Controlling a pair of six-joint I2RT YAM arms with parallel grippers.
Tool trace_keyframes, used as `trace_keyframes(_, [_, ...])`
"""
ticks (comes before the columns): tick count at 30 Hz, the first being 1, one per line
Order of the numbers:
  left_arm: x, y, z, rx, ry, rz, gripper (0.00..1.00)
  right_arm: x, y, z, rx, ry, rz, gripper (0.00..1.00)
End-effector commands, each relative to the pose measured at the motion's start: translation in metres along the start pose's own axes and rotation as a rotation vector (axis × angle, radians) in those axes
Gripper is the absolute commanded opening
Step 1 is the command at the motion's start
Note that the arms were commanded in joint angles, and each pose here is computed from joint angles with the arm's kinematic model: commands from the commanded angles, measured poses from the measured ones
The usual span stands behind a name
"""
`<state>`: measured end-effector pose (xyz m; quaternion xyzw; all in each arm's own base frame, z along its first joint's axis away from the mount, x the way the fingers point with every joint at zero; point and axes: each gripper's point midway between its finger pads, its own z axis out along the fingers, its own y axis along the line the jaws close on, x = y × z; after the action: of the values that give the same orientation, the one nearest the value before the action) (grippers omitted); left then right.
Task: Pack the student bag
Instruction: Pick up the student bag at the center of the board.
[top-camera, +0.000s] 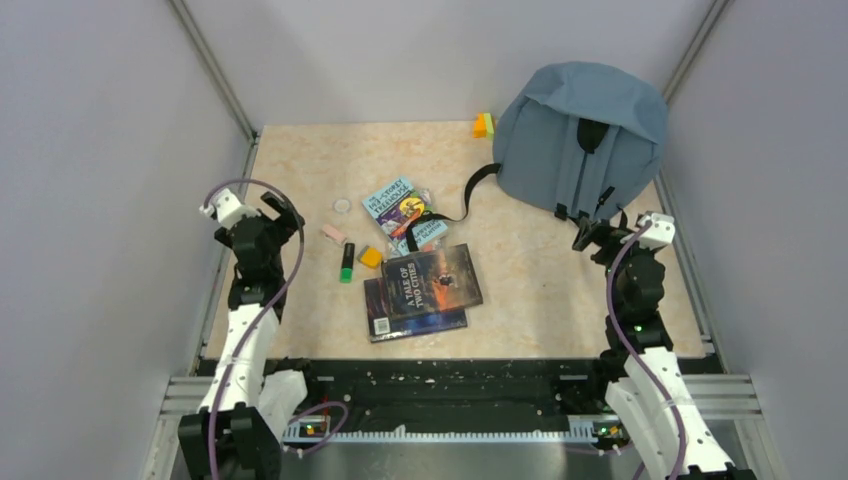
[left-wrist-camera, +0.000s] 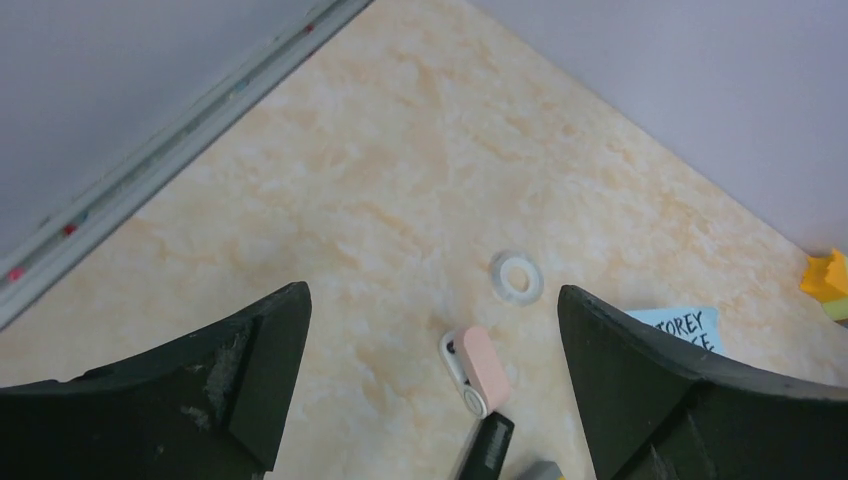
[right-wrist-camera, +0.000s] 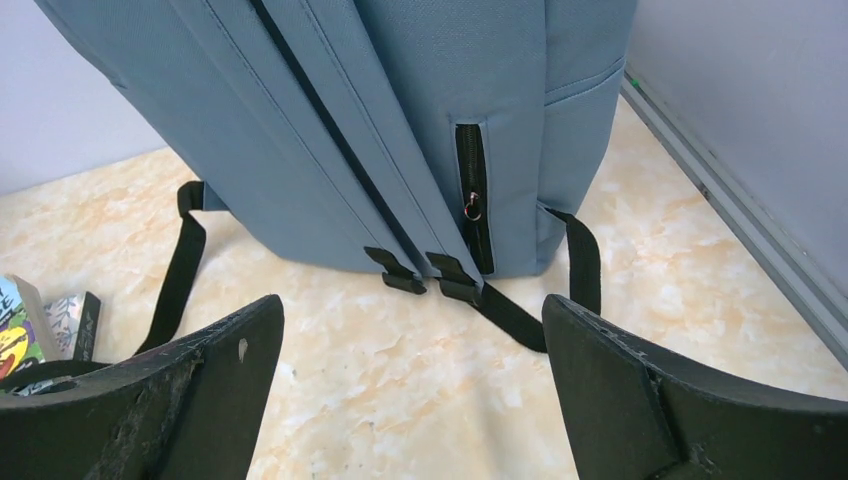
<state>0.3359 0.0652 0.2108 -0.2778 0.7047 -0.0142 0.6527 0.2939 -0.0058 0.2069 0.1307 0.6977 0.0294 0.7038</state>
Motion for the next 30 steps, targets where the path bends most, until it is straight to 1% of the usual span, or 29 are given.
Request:
trace_keyframes(1, [0.011,0.006,-0.014,-0.120,0.187,-0.093,0.98,-0.027,0.005,0.001,0.002,-0.050,0.007,0.99])
trace_keyframes(3, [0.013,-0.006,-0.022,-0.079,0.264,-0.097,0.98,-0.027,0.002,0.001,0.022,-0.047,0.009,0.99])
trace_keyframes(7, [0.000,-0.036,-0.036,0.066,0.296,-0.110,0.98,-0.033,-0.005,0.001,0.071,-0.049,0.023,0.99])
trace_keyframes(10, [-0.006,-0.061,-0.047,0.177,0.384,-0.081,0.98,-0.032,-0.014,0.000,0.144,-0.033,0.097,0.99])
trace_keyframes(11, [-0.007,-0.069,-0.050,0.212,0.420,-0.064,0.98,-0.031,-0.014,0.001,0.148,-0.031,0.115,0.99])
trace_keyframes(14, [-0.016,-0.097,-0.063,0.372,0.495,0.005,0.97,-0.030,0.003,0.008,0.067,-0.002,0.099,0.99])
trace_keyframes(17, [-0.022,-0.112,-0.066,0.454,0.488,0.053,0.95,-0.024,0.013,0.018,0.039,0.097,0.065,0.99])
trace_keyframes(20, [-0.019,-0.103,-0.057,0.440,0.427,0.067,0.94,-0.030,0.018,0.027,0.052,0.191,0.035,0.99])
trace_keyframes(22, [-0.012,-0.098,-0.061,0.448,0.432,0.099,0.94,-0.036,0.029,0.030,0.022,0.257,0.022,0.99])
trace_keyframes(23, [-0.008,-0.093,-0.061,0.429,0.434,0.102,0.94,-0.044,0.036,0.033,0.000,0.264,0.026,0.99])
trace_keyframes(25, [-0.003,-0.089,-0.063,0.423,0.431,0.109,0.94,-0.063,0.049,0.036,-0.043,0.240,0.060,0.99])
trace_keyframes(28, [-0.008,-0.090,-0.067,0.430,0.408,0.110,0.93,-0.098,0.067,0.042,-0.102,0.142,0.138,0.99])
trace_keyframes(30, [-0.009,-0.094,-0.070,0.461,0.411,0.112,0.92,-0.118,0.072,0.047,-0.105,0.093,0.178,0.99])
